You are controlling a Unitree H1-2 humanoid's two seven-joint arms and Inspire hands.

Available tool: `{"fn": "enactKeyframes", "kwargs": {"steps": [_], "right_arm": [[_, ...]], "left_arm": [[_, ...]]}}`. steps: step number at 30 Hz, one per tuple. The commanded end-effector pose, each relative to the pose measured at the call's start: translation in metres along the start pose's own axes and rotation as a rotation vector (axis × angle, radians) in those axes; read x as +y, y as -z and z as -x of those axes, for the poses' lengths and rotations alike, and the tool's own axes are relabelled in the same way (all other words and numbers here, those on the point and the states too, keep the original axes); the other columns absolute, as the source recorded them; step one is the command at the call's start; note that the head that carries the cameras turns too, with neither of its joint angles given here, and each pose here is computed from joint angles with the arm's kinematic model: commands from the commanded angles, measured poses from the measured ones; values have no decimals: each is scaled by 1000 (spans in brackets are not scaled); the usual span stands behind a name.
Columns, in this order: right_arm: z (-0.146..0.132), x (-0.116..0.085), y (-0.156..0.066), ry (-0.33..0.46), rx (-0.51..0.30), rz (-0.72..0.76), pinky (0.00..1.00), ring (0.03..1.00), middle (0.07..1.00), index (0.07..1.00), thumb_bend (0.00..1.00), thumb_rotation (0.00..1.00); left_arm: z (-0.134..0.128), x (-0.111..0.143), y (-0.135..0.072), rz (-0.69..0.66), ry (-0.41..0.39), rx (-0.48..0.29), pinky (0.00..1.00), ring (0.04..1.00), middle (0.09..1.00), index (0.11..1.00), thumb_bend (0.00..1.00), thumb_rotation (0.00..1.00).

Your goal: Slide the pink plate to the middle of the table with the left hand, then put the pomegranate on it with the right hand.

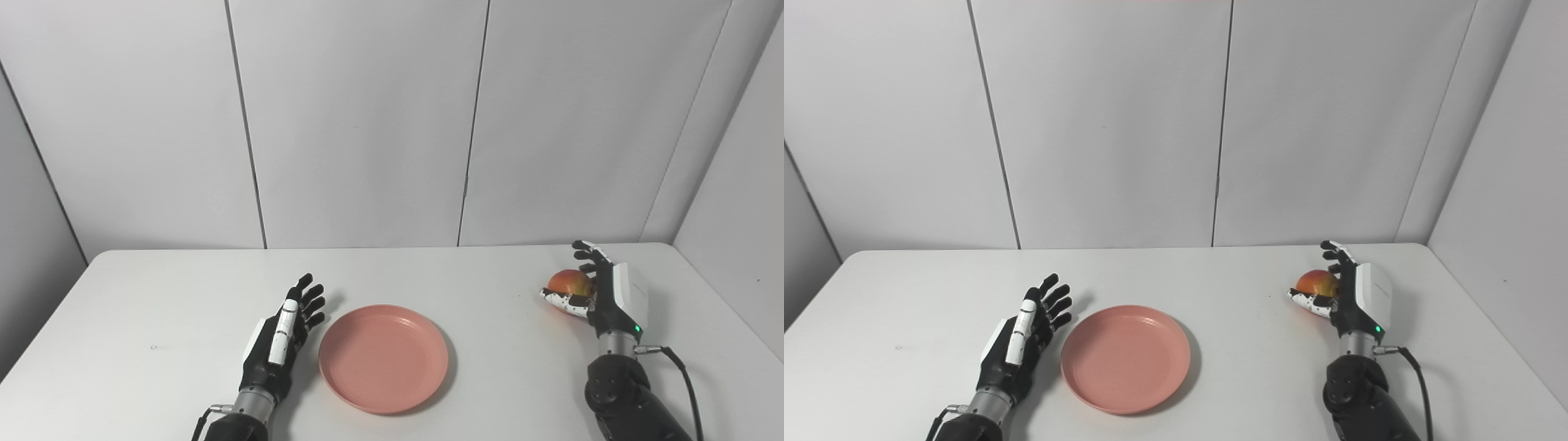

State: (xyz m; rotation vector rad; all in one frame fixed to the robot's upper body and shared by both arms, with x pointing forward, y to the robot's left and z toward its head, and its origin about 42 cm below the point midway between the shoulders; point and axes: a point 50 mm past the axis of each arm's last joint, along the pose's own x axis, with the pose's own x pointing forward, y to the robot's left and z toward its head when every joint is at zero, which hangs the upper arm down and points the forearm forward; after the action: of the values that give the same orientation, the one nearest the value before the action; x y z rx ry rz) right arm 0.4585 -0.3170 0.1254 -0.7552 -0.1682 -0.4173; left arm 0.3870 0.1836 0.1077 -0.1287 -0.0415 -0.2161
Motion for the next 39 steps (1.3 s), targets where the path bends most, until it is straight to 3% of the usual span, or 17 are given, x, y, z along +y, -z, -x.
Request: {"fn": "enactKeyframes", "kwargs": {"steps": [1, 4, 7, 12, 15, 24, 27, 31, 39], "right_arm": [[-14, -12, -13, 39, -61, -31, 516, 515, 668, 696, 602, 0], [-14, -12, -12, 33, -47, -34, 528, 469, 638, 679, 525, 0], [-13, -12, -12, 29, -38, -17, 521, 438, 561, 661, 522, 0], [-13, -12, -11, 34, -40, -5, 530, 435, 526, 615, 525, 0], [-13, -13, -12, 39, -42, 4, 508, 433, 509, 528, 518, 0], [-9, -16, -17, 63, -93, -34, 391, 404, 481, 527, 515, 0], [-9, -17, -19, 69, -110, -56, 247, 380, 478, 510, 515, 0], [-8, -19, -25, 76, -139, -85, 362, 395, 511, 498, 515, 0], [-6, -21, -39, 88, -217, -123, 384, 412, 530, 480, 512, 0]], "left_arm": [[7, 0, 8, 7, -4, 17, 910, 929, 928, 931, 496, 1000], [6, 0, 8, 6, -7, 19, 910, 929, 927, 929, 497, 1000], [6, 1, 9, 7, -4, 18, 914, 932, 930, 932, 501, 1000], [6, 0, 8, 1, -9, 21, 910, 928, 927, 928, 493, 1000], [6, -1, 8, -4, -9, 17, 906, 926, 924, 926, 483, 1000], [5, -2, 7, 1, -2, 17, 913, 933, 933, 933, 491, 1000], [5, -3, 7, 3, -9, 18, 912, 931, 931, 930, 495, 1000], [4, -4, 7, -10, -12, 18, 905, 927, 925, 925, 481, 1000], [2, -8, 9, -16, -4, 17, 909, 931, 932, 933, 478, 1000]]}}
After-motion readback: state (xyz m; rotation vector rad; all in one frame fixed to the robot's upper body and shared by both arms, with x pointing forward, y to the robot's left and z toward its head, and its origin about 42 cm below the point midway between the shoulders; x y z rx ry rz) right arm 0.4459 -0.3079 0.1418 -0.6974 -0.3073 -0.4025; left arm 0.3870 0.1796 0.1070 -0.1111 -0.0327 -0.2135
